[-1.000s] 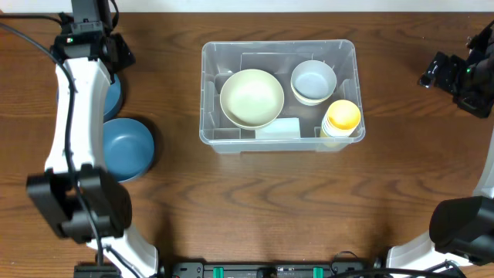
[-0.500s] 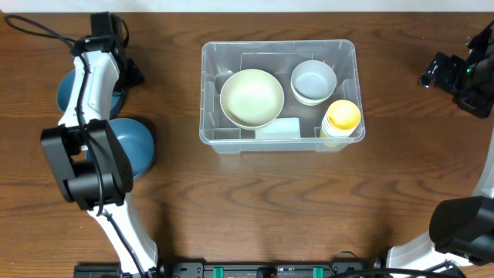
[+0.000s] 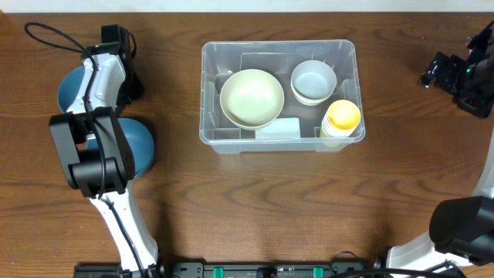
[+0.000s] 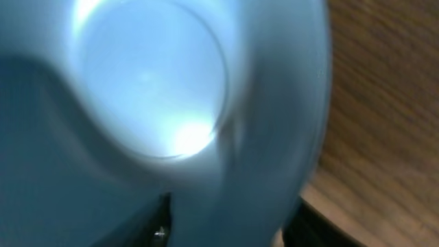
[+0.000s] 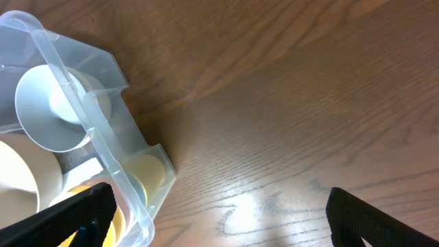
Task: Pack container
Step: 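Move the left gripper back and grasp the rim of a blue bowl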
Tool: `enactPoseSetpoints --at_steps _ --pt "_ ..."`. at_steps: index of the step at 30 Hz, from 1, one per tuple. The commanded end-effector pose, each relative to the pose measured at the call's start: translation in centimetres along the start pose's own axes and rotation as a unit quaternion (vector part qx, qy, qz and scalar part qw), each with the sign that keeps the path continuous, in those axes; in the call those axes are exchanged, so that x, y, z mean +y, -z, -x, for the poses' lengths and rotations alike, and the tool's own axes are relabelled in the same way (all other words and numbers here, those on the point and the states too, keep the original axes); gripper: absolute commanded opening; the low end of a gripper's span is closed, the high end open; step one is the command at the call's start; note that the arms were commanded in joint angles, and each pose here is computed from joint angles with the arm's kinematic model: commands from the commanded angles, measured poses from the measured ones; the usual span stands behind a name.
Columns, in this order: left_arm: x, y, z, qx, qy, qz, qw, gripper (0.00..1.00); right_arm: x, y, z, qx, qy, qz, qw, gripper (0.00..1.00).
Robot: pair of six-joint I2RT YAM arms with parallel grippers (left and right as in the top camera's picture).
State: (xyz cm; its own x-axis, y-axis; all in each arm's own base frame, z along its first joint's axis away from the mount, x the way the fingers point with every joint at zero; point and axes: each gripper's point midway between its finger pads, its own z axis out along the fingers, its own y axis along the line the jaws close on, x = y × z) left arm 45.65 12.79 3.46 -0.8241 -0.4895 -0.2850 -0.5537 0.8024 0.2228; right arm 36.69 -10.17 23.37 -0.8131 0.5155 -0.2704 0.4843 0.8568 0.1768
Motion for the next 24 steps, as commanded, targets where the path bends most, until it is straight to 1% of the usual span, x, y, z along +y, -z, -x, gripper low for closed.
enactPoseSetpoints --at_steps 1,2,10,17,20,24 --pt "0.3 -0.9 -0.1 0.003 0.0 0.005 1.0 0.13 0.1 0.3 0.4 -0.007 0.0 -0.001 1.0 0.99" --pt "0.3 -0.9 0.0 0.001 0.001 0.004 1.0 0.06 0.1 0.3 0.4 -0.007 0.0 -0.001 1.0 0.99" --pt "0.2 -0.5 0.5 -0.008 0.006 0.0 1.0 0.06 0.1 0.3 0.3 -0.007 0.0 -0.001 1.0 0.99" --pt "0.4 1.0 1.3 -0.025 0.012 -0.007 1.0 0.06 0.1 0.3 0.4 -0.007 0.0 -0.001 1.0 0.99" --pt "0.7 2.9 2.2 -0.044 0.019 -0.014 0.999 0.06 0.1 0.3 0.4 -0.007 0.0 -0.001 1.0 0.99" --pt "1.5 6.7 3.8 -0.086 0.036 -0.031 0.995 0.06 0.1 0.3 0.4 -0.007 0.0 -0.001 1.0 0.99"
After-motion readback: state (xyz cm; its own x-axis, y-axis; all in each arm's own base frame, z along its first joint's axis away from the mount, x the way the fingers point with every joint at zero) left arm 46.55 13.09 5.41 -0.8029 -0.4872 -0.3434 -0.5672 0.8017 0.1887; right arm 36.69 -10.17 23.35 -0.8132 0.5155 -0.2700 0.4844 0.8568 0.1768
